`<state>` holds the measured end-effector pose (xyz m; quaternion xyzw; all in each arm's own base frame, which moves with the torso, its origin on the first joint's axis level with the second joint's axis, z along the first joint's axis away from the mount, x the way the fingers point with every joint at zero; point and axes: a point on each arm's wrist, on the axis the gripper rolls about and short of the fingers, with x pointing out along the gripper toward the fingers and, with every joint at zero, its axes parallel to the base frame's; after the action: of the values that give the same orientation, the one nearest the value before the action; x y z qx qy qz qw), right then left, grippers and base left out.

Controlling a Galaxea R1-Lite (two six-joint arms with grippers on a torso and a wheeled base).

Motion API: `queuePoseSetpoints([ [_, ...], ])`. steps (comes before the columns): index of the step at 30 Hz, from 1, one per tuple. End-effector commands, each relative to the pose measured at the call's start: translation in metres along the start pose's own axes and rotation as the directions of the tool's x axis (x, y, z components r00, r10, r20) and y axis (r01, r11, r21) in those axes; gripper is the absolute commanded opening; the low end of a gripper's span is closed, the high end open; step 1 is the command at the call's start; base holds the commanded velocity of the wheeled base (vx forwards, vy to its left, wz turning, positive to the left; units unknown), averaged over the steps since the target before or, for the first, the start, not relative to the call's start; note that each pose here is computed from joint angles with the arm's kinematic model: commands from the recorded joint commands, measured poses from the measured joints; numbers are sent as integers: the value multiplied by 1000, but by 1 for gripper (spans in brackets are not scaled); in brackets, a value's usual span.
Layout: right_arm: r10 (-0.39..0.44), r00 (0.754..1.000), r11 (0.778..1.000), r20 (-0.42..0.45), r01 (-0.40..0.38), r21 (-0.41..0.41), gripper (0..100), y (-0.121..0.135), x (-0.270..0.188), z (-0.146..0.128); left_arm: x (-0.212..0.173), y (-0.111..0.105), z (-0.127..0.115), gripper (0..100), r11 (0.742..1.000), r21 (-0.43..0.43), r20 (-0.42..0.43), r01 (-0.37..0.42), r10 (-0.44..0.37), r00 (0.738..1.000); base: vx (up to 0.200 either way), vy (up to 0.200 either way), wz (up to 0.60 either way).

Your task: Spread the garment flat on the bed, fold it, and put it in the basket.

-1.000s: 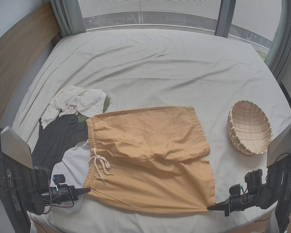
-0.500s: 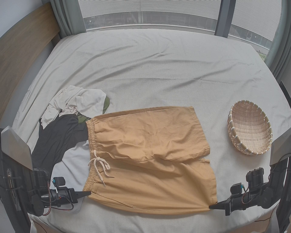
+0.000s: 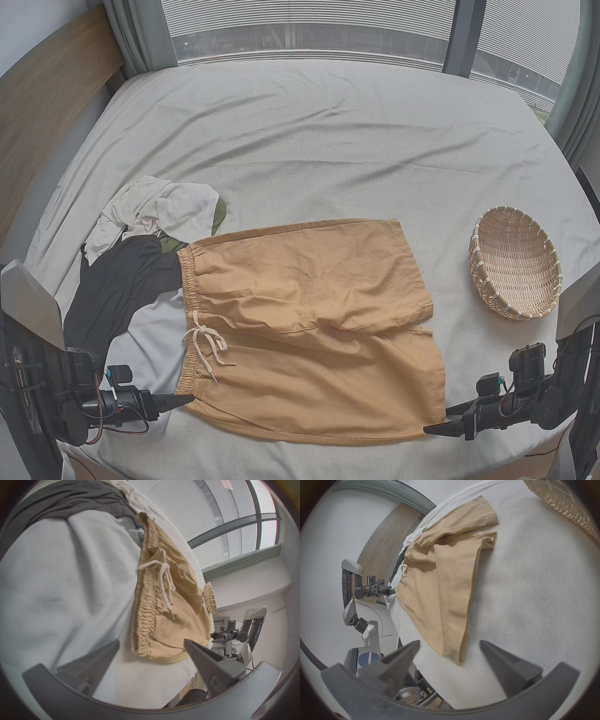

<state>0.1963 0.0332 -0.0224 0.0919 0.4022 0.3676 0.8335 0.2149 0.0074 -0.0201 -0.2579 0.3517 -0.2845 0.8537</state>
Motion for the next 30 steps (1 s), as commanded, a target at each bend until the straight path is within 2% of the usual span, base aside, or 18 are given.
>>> queuePoseSetpoints([
  [1, -24, 994, 999, 111, 27, -26, 100, -3, -7, 11, -16, -12, 20, 100, 995, 80, 92, 53, -61, 994, 0, 0, 0],
  [2, -28, 987, 999, 157, 34, -36, 100, -4, -8, 17, -20, -16, 24, 100, 992, 103, 107, 68, -79, 991, 0, 0, 0],
  [3, -28, 987, 999, 157, 34, -36, 100, -4, -8, 17, -20, -16, 24, 100, 992, 103, 107, 68, -79, 991, 0, 0, 0],
  [4, -28, 974, 999, 226, 34, -24, 100, -5, -9, 27, -24, -23, 29, 100, 984, 140, 115, 113, -130, 985, 0, 0, 0],
  [7, -17, 960, 998, 279, 0, 61, 100, -13, -1, 45, -26, -29, 29, 100, 972, 169, 98, 166, -184, 978, 0, 0, 0],
  [10, -12, 947, 995, 320, -20, 98, 100, -19, 6, 59, -24, -31, 27, 100, 967, 166, 77, 194, -208, 975, 0, 0, 0],
  [15, -13, 939, 994, 343, -27, 110, 100, -29, 17, 68, -24, -28, 25, 100, 970, 151, 72, 190, -202, 977, 0, 0, 0],
  [18, -51, 929, 993, 366, 7, 121, 100, -36, 21, 74, -23, -27, 25, 100, 970, 149, 71, 193, -205, 976, 0, 0, 0],
  [22, -75, 931, 988, 356, 23, 150, 100, -42, 30, 72, -22, -29, 24, 100, 968, 152, 62, 200, -211, 975, 0, 0, 0],
  [27, -85, 920, 990, 382, 34, 137, 100, -50, 41, 81, -20, -31, 23, 100, 965, 158, 52, 210, -220, 974, 0, 0, 0],
  [30, -78, 922, 991, 379, 29, 133, 100, -49, 44, 81, -19, -32, 23, 100, 964, 160, 49, 213, -223, 974, 0, 0, 0],
])
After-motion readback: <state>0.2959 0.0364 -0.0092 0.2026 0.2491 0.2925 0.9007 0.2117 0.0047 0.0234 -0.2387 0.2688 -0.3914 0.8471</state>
